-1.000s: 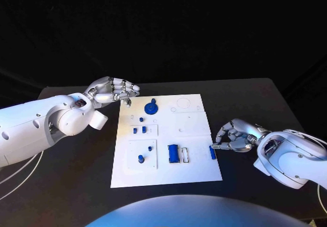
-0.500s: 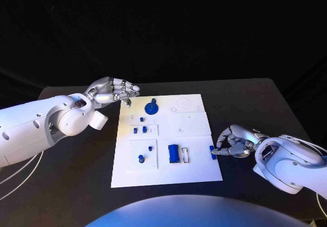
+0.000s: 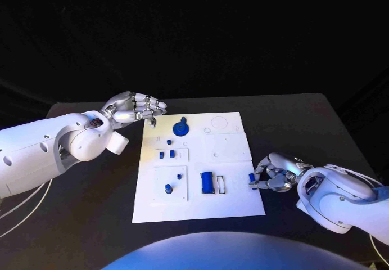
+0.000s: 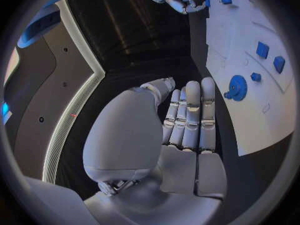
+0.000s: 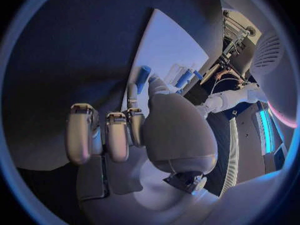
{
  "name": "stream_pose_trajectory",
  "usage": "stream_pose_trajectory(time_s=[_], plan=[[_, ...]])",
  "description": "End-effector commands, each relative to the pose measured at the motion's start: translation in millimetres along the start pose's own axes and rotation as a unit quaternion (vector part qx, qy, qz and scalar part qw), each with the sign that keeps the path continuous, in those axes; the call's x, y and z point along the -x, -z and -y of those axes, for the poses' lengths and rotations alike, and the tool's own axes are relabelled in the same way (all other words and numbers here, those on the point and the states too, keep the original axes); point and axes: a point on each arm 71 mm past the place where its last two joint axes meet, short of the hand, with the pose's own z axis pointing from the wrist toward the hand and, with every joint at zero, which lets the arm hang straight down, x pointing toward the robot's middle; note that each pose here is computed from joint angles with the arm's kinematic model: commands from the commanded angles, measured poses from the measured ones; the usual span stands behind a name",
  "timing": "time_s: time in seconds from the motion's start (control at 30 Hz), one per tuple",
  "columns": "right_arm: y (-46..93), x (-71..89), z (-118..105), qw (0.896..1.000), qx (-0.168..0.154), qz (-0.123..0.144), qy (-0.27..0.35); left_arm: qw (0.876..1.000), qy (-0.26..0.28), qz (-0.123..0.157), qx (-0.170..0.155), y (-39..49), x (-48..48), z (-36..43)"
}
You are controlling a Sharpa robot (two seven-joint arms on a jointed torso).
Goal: Assemble the parts on the task board
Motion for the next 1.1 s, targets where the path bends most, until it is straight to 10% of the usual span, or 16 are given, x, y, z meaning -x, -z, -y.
stream_pose_trajectory(time_s=[0.03, 1.1], plan=[[-1.8, -3.1, -2.3, 1.000, 0.002, -0.005, 0.018, 1.000, 0.004, -0.006, -0.004, -0.5, -1.7, 1.0], [-11.7, -15.8, -16.8, 0.997, 0.007, -0.011, 0.081, 1.000, 0.004, -0.005, -0.001, 1.7, -0.7, 0.7]])
